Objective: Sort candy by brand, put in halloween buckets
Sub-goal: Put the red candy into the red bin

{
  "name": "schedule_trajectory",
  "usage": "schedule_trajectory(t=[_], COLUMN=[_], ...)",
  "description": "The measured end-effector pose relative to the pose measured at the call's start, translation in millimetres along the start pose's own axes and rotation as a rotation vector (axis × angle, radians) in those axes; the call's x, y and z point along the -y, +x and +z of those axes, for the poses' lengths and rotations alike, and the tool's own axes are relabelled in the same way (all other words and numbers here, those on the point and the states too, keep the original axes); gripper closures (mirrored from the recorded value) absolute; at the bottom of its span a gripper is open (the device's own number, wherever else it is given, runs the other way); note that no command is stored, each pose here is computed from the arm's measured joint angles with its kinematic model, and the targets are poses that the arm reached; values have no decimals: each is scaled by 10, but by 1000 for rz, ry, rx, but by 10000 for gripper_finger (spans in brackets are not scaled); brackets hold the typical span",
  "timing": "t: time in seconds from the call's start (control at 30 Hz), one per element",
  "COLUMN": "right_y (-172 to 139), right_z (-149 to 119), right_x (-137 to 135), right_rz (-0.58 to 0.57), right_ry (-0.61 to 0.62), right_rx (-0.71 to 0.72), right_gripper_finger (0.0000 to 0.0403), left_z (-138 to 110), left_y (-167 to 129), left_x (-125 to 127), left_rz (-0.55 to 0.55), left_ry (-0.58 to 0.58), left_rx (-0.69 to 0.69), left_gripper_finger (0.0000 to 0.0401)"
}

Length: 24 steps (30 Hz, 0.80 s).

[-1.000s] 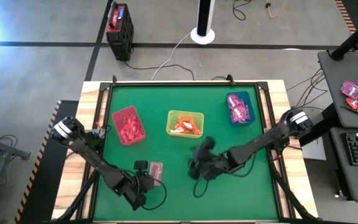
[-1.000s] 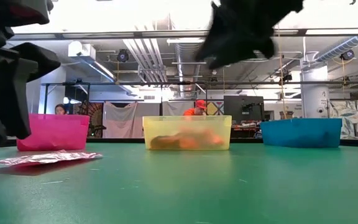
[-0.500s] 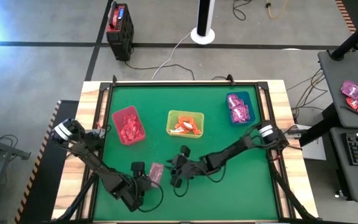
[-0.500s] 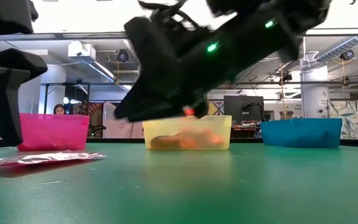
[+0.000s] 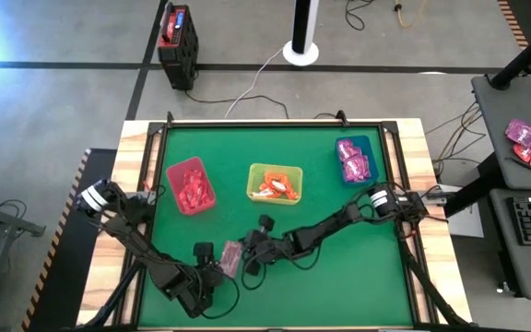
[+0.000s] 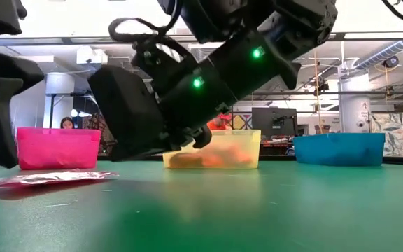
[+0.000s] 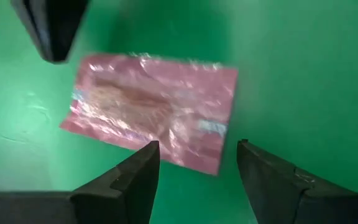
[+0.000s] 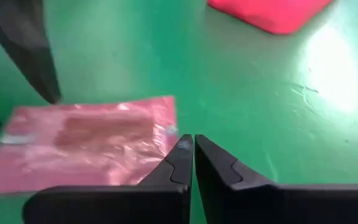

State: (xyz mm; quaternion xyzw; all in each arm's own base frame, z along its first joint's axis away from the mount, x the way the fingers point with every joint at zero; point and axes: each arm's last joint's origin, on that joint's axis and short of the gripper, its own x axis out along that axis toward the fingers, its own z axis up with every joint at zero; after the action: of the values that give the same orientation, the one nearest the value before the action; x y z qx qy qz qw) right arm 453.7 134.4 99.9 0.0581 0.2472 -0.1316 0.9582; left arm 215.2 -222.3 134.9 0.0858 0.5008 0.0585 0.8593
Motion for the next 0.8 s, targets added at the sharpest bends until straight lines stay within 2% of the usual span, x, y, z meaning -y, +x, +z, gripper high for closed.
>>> schedule_trajectory(t=[0.27, 0.57, 0.8], right_y=[24, 103, 99], right_z=[-99, -184, -187], right_x=[-10, -21, -21], right_rz=[70, 74, 88], right_ry=[10, 33, 32], right_rx=[-37, -42, -53], right_gripper_finger=[394, 394, 394], left_z=[7, -6, -35], left_y=[17, 14, 12], left_x=[-7, 20, -18], left_rz=[49, -9, 46], left_ry=[8, 3, 35], left_rx=[40, -1, -9], left_gripper_finger=[204, 204, 204])
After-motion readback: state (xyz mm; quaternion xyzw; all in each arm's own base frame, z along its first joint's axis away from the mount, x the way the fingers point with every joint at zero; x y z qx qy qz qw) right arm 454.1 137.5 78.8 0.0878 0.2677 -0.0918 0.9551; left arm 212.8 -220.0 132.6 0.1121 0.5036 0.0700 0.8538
